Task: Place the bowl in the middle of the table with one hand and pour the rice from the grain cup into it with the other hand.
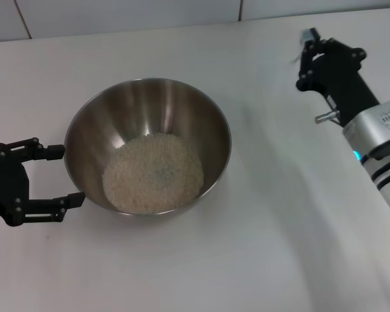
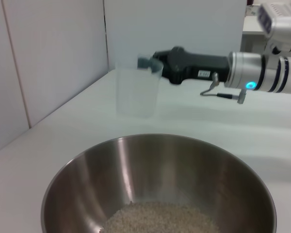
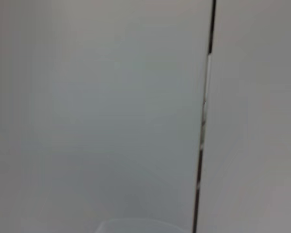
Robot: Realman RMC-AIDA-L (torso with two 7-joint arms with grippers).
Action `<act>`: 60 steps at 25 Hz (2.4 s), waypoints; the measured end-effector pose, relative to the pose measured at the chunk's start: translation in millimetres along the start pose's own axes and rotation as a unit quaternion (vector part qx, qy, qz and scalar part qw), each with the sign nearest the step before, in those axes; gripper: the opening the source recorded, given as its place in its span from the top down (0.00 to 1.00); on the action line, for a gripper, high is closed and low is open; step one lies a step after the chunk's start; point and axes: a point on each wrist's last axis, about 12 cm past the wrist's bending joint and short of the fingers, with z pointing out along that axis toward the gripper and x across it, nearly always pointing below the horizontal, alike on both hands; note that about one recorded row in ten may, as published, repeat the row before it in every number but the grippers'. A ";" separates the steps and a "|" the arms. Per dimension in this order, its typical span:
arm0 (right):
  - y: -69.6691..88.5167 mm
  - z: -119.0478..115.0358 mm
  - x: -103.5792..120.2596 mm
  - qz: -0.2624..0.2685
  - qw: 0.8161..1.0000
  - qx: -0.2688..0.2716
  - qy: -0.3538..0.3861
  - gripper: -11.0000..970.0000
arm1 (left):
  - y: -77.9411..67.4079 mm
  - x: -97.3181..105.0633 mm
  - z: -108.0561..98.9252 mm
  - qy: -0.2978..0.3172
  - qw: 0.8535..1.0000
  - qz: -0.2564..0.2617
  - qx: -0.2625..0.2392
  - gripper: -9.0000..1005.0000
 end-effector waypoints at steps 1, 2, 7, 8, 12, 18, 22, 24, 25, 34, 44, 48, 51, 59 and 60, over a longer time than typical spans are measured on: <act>1.0 2.6 2.5 -0.002 1.000 -0.006 0.014 0.97 | 0.1 -0.1 0.1 0.000 1.000 0.000 0.000 0.14; 2.3 7.8 7.1 -0.007 0.999 -0.019 0.041 0.97 | 0.2 -0.3 0.3 0.000 1.000 0.000 0.000 0.14; 8.3 14.7 14.2 -0.030 0.995 -0.055 0.081 0.97 | 1.1 -1.4 1.9 -0.002 1.000 0.001 0.002 0.14; 8.3 14.7 14.2 -0.030 0.995 -0.055 0.081 0.97 | 1.1 -1.5 2.2 -0.002 1.000 0.002 0.002 0.14; 10.5 15.6 16.8 -0.034 0.993 -0.065 0.094 0.95 | 0.7 -1.6 3.4 -0.001 1.000 0.003 0.005 0.14; 11.8 16.8 20.2 -0.036 0.991 -0.069 0.112 0.92 | -0.3 -1.9 6.8 0.002 1.000 0.005 0.011 0.14; 16.1 15.5 22.3 -0.039 0.989 -0.081 0.121 0.90 | -0.3 -2.2 7.5 0.002 1.000 0.004 0.012 0.14; 16.5 14.6 22.4 -0.038 0.989 -0.081 0.120 0.89 | -0.1 -2.4 7.4 0.002 1.000 0.004 0.012 0.14; 16.8 13.0 22.6 -0.036 0.989 -0.080 0.119 0.89 | 0.1 -2.6 7.4 0.002 1.000 0.004 0.012 0.14; 17.8 4.4 25.7 -0.020 0.990 -0.070 0.122 0.75 | 0.4 -3.1 6.9 0.003 1.000 0.005 0.012 0.14; 20.5 -20.3 32.6 0.002 0.990 -0.063 0.126 0.37 | -0.2 -2.2 6.3 0.003 1.000 0.003 0.013 0.14; 14.2 -40.2 33.7 0.020 0.993 -0.037 0.109 0.23 | -1.0 -1.2 5.8 0.004 1.000 0.002 0.013 0.14; 1.7 -59.8 28.2 0.060 0.996 -0.005 0.060 0.23 | -1.5 -0.1 5.1 0.004 1.000 0.000 0.012 0.14; -61.1 -74.6 -21.7 0.144 0.974 -0.119 -0.125 0.23 | -1.3 0.9 3.7 0.004 1.000 0.002 0.008 0.14; -66.5 -64.7 -27.5 0.149 0.968 -0.167 -0.116 0.23 | -1.4 1.0 3.7 0.004 1.000 0.002 0.008 0.14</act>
